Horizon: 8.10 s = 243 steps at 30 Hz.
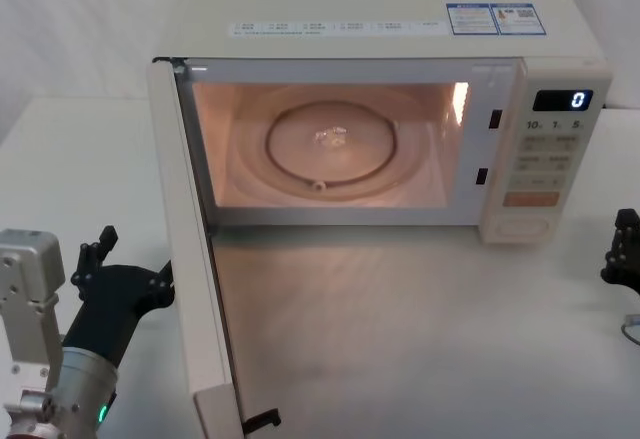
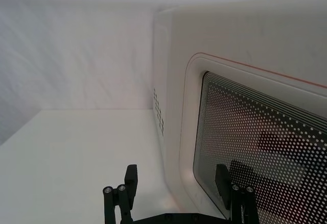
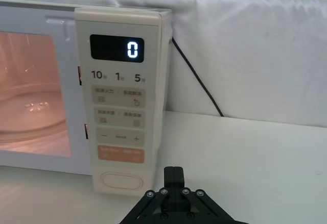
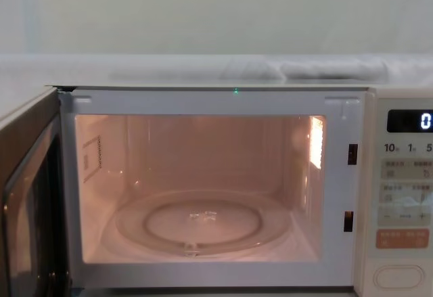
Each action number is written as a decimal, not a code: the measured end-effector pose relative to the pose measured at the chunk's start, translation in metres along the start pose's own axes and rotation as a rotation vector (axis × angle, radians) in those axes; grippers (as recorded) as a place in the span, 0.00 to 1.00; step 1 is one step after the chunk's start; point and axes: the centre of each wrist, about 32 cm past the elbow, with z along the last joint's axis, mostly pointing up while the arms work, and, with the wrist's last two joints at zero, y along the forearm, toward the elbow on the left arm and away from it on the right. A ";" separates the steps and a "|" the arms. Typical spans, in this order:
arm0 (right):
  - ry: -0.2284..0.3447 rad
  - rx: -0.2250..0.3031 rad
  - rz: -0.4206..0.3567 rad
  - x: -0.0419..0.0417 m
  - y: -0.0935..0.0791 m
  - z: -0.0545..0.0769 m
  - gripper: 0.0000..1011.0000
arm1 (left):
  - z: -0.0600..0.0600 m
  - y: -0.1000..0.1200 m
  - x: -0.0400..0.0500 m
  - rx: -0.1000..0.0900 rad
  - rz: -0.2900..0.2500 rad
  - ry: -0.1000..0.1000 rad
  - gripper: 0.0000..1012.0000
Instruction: Press the button to open the microwave door with one hand; close the microwave door with the other hand.
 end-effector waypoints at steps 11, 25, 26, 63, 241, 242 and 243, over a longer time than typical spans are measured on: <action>0.005 -0.021 0.035 0.0221 0.006 -0.002 0.00 | 0.000 0.000 0.0000 0.000 0.000 0.000 0.99; 0.007 -0.026 0.056 0.0283 0.007 -0.004 0.00 | 0.000 0.000 0.0000 0.000 0.000 0.000 0.99; 0.007 -0.026 0.056 0.0283 0.007 -0.004 0.02 | 0.000 0.000 0.0000 0.000 0.000 0.000 0.99; 0.006 -0.023 0.052 0.0272 0.007 -0.004 0.99 | 0.000 0.000 0.0000 0.000 0.000 0.000 0.99; 0.006 -0.024 0.052 0.0272 0.007 -0.004 0.99 | 0.050 -0.100 -0.0311 -0.240 -0.866 -0.041 0.00; 0.006 -0.024 0.052 0.0272 0.007 -0.004 0.99 | 0.051 -0.103 -0.0340 -0.244 -0.871 -0.040 0.00; 0.006 -0.024 0.052 0.0272 0.007 -0.004 0.99 | 0.051 -0.105 -0.0359 -0.246 -0.875 -0.040 0.00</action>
